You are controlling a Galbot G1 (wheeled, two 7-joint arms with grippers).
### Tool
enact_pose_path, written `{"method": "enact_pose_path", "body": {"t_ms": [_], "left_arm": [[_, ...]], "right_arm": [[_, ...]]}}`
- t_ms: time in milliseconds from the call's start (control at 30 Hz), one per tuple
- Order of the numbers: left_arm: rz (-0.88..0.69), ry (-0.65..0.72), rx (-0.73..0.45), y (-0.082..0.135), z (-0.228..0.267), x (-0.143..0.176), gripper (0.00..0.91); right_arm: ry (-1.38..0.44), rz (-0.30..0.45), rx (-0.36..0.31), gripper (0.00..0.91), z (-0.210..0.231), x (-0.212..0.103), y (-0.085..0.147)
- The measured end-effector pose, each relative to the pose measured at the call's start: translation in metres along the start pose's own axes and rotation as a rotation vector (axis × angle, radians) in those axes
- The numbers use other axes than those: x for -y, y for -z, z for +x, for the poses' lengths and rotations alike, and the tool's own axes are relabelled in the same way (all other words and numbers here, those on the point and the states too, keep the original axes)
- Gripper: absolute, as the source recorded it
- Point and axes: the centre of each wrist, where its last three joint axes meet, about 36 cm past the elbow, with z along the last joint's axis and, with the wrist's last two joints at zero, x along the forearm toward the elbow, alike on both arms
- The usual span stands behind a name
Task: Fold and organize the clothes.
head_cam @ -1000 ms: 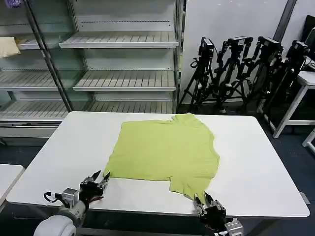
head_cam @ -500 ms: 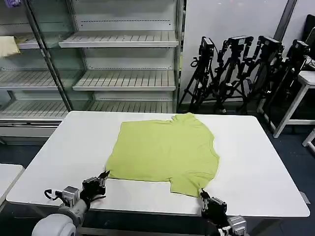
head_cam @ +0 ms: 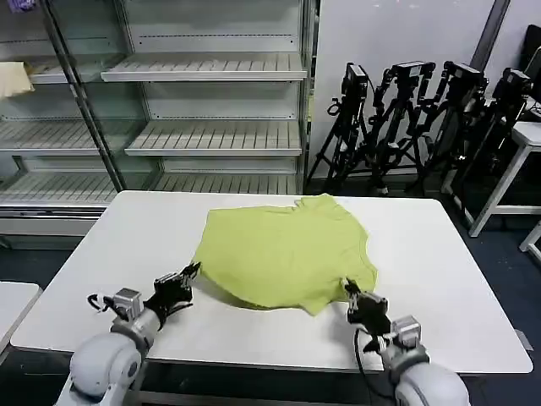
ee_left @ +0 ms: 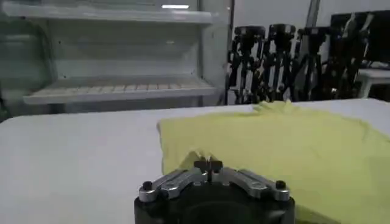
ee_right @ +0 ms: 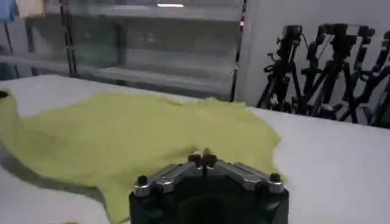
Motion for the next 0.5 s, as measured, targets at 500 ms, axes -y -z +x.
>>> {"method": "enact_pose_path", "body": {"t_ms": [500], "left_arm": [[0.043, 0.015, -0.019, 0.003, -0.045, -0.023, 0.01]], "right_arm": [[-0.018, -0.011, 0.01, 0.0, -0.056, 0.016, -0.003]]}}
